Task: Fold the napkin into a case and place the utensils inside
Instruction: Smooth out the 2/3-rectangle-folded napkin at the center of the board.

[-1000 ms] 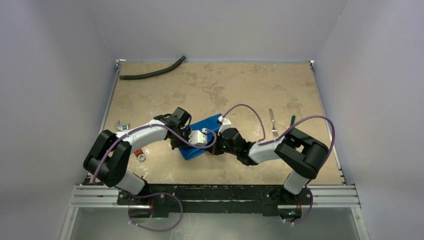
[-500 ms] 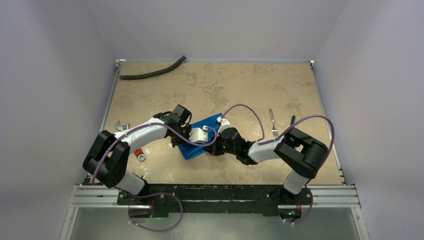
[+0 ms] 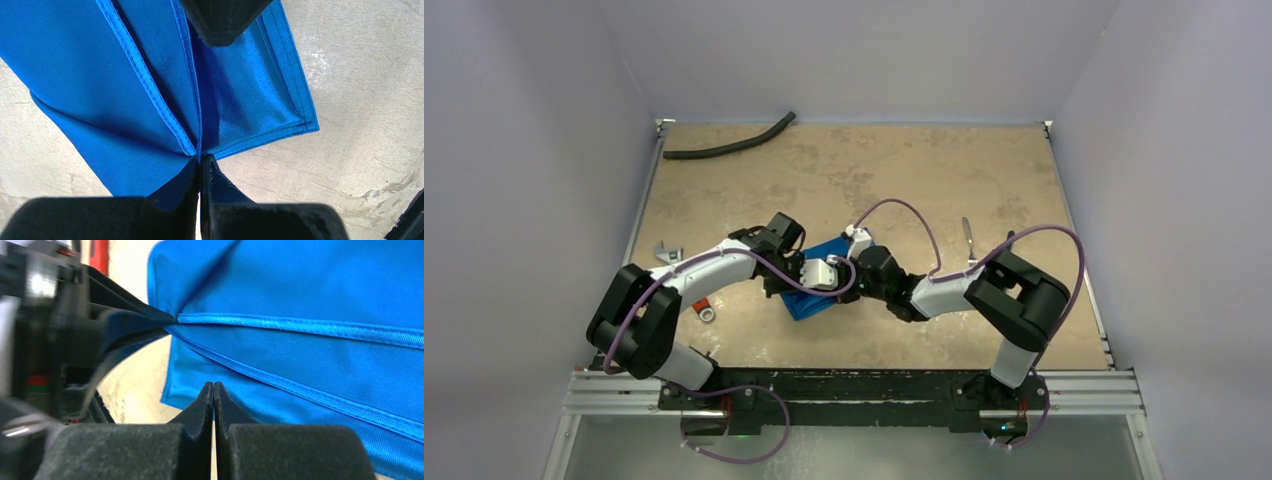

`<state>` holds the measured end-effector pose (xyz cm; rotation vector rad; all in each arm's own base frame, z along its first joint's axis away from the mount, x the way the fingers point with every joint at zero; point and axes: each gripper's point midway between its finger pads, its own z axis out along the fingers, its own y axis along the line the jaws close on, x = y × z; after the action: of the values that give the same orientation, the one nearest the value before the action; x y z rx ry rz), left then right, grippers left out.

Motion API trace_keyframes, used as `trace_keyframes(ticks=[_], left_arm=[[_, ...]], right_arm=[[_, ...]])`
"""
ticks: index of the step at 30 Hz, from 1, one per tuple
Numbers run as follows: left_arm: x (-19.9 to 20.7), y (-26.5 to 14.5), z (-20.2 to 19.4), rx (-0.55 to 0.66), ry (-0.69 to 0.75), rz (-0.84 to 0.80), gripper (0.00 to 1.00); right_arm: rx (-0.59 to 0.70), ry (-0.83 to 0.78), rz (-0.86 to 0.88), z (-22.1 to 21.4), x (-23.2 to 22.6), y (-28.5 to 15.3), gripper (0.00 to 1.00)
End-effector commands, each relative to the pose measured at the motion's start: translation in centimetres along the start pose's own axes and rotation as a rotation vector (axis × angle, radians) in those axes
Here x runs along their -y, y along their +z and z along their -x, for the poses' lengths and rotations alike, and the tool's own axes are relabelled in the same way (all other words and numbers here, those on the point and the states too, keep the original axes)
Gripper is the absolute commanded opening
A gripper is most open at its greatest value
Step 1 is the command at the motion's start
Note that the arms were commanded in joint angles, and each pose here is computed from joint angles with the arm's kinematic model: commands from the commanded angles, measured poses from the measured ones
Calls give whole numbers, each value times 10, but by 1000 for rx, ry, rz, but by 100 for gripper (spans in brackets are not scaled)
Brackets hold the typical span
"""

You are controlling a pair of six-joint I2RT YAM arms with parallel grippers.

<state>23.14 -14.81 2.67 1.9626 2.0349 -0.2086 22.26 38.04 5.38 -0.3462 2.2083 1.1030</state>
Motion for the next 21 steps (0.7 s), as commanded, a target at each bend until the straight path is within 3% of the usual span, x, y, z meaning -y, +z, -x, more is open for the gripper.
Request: trace_keyframes(ticks=[1,12,21], left_arm=[[-5,-8,4,22,15,41,0],[-5,-8,5,25,18,40,0],[-9,-20,13,45,34,46,0]], right_arm=[[21,-20,55,11,-14,9,0],[-18,0,-15,-11,11,6,0],[-85,88,-182,-39,49,9,0]])
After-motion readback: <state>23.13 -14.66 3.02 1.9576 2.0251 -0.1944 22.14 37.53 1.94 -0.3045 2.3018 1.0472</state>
